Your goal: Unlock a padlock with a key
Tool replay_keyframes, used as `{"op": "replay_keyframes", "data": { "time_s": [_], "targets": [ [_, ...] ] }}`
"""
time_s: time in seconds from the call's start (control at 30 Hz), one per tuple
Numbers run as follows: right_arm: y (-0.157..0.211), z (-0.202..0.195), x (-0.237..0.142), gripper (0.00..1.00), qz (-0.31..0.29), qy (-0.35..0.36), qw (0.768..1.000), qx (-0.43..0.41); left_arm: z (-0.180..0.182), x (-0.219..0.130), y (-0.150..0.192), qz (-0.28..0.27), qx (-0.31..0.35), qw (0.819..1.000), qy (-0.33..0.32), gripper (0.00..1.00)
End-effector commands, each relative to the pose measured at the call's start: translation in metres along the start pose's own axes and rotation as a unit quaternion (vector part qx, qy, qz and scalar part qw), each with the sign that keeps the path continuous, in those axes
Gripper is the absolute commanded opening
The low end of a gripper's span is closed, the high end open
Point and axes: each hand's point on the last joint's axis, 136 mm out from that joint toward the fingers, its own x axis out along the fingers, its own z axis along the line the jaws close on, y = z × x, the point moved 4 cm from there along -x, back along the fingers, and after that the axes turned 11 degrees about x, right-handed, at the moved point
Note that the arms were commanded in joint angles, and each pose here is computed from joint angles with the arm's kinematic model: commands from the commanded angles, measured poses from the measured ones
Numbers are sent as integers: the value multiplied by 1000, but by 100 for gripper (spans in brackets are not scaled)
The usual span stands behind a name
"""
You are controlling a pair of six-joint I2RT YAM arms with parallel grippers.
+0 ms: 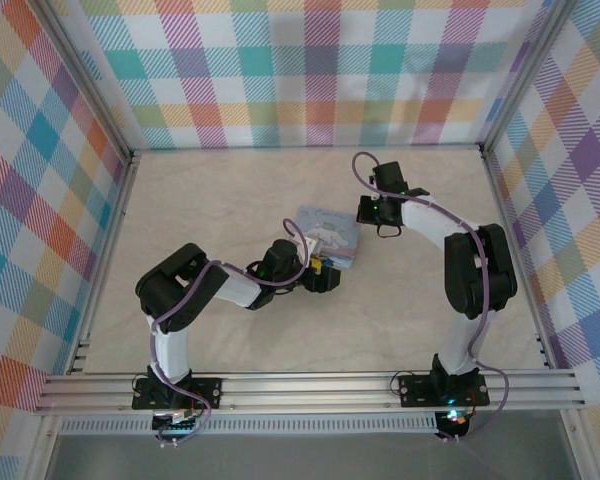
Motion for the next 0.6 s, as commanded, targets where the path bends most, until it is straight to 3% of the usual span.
{"op": "replay_keyframes", "data": {
  "time_s": [0.0,0.57],
  "targets": [
    [17,4,8,0,35,-14,999,-3,-13,-1,-15,-38,11,998,39,81],
    [24,7,9,0,42,-26,999,3,-7,0,-17,-80,-23,996,35,86]
  ]
}}
